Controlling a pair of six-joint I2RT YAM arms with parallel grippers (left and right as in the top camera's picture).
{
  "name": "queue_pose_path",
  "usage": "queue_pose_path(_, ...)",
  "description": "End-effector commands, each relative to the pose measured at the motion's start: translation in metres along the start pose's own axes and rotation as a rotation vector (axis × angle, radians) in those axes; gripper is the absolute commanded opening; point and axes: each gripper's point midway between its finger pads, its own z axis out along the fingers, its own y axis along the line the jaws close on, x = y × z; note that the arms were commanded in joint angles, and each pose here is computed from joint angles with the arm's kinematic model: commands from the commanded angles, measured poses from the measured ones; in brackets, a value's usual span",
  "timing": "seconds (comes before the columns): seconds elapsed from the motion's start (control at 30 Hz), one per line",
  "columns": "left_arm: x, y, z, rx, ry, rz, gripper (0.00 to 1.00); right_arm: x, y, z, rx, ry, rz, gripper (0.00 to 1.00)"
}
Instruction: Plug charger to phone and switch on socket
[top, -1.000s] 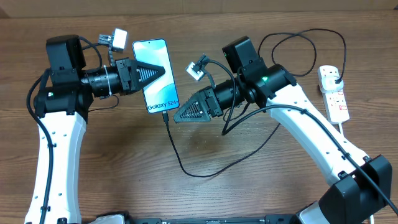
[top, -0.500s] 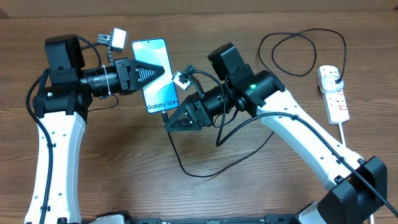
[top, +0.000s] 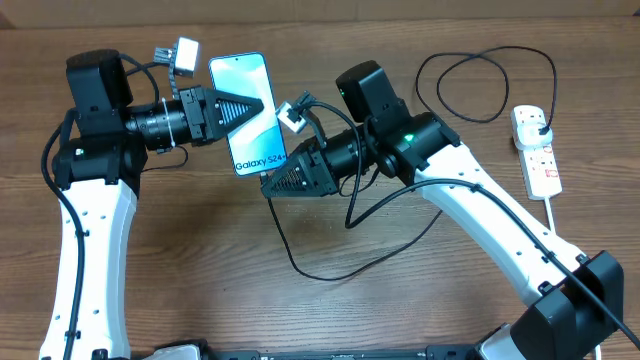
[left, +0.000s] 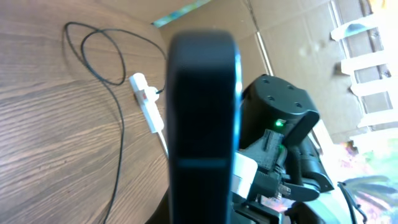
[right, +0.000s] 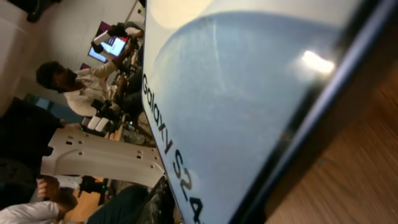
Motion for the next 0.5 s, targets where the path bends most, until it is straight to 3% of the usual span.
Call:
queue_pose_path(0.0,0.007,-0.028,-0.002,0.081,0.040,0.010,0.04,-0.001,0.009,0.001,-0.024,0.003,0.010,0.11)
queue_pose_path(0.1,0.007,-0.028,-0.002,0.081,0.040,0.011,0.04,-0.001,0.009,0.001,-0.026,0.003,0.009,0.04)
queue_pose_path(0.47,0.011,-0.033,-0.002,0.114,0.059,0.052,0.04,-0.017,0.015,-0.010,-0.078,-0.041,0.050,0.04)
